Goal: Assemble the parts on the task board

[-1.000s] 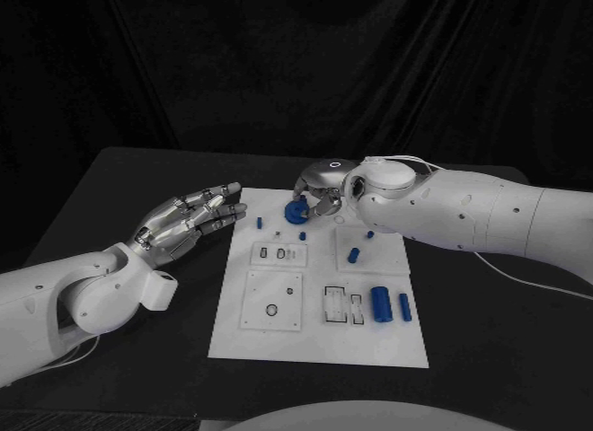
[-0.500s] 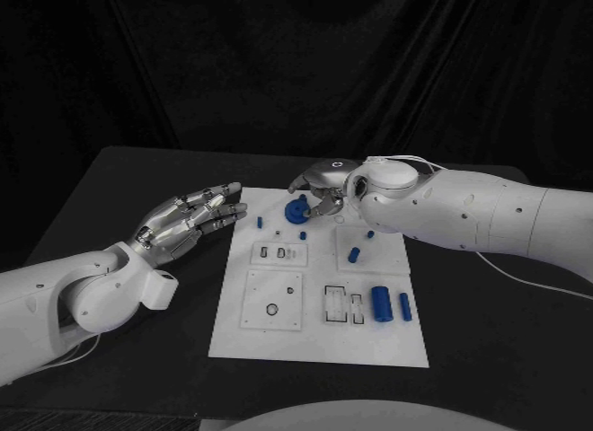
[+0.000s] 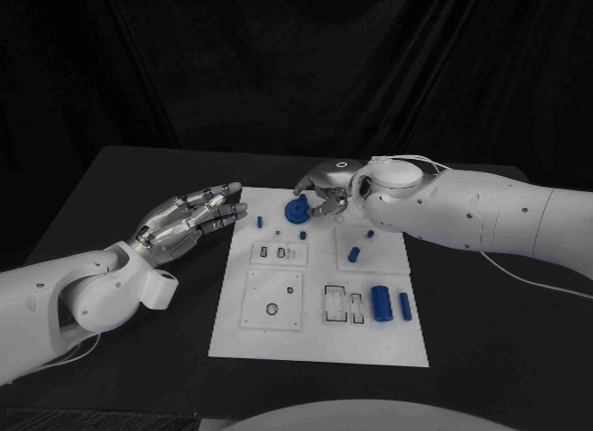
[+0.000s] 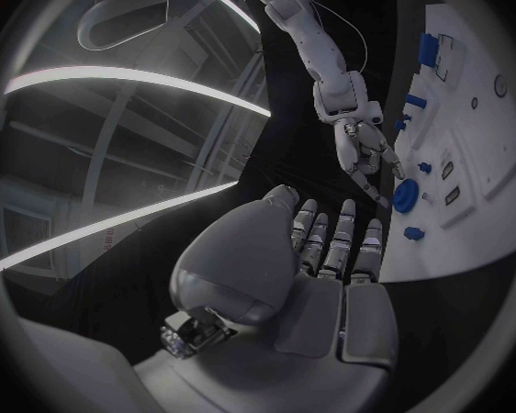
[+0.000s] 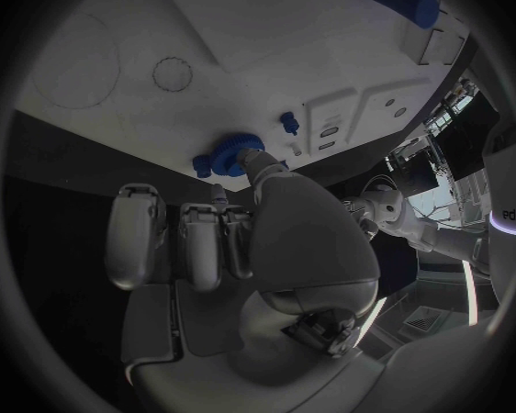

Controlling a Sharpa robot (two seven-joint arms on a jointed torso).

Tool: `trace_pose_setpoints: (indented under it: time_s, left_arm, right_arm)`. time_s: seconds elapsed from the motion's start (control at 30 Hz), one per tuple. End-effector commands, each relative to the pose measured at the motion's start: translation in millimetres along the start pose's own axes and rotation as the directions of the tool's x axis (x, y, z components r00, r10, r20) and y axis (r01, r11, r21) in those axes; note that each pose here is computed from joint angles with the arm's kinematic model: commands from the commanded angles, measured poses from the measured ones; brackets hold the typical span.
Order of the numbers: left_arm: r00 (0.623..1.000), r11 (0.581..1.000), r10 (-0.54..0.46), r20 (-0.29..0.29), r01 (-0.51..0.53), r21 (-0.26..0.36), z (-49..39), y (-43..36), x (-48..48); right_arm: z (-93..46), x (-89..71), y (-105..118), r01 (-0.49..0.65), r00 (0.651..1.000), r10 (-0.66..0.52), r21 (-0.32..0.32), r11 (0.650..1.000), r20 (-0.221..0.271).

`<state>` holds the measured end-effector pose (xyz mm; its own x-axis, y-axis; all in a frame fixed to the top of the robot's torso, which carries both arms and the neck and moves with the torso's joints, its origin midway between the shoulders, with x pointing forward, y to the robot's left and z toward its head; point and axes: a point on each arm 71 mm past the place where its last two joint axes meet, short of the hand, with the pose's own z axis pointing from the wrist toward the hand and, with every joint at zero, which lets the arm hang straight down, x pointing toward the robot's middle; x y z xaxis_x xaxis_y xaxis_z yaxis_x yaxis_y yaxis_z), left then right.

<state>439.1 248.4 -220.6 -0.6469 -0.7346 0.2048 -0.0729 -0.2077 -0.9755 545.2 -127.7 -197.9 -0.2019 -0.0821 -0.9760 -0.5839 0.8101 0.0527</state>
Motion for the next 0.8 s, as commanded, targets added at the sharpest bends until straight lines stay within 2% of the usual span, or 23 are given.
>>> trace_pose_setpoints:
  time_s: [0.03,0.47,0.67,0.8]
  left_arm:
    - [1.000,1.000,-0.011,-0.015,0.011,0.009,0.9,-0.2,2.0]
    - [1.000,1.000,-0.011,-0.016,0.011,0.008,0.9,-0.1,2.1]
    - [1.000,1.000,-0.011,-0.016,0.012,0.008,0.5,-0.2,2.0]
    - [1.000,1.000,-0.011,-0.014,0.011,0.007,-0.3,-0.5,1.4]
  right_arm:
    - [0.3,4.4,1.3,0.002,0.999,-0.002,-0.005,1.000,-0.038]
    - [0.4,11.3,-0.3,0.000,0.997,0.000,0.001,1.000,-0.079]
    - [-1.0,11.4,-2.8,-0.001,0.998,0.001,0.005,1.000,-0.070]
    - [-5.3,10.0,-8.2,-0.004,0.999,0.004,0.008,1.000,-0.038]
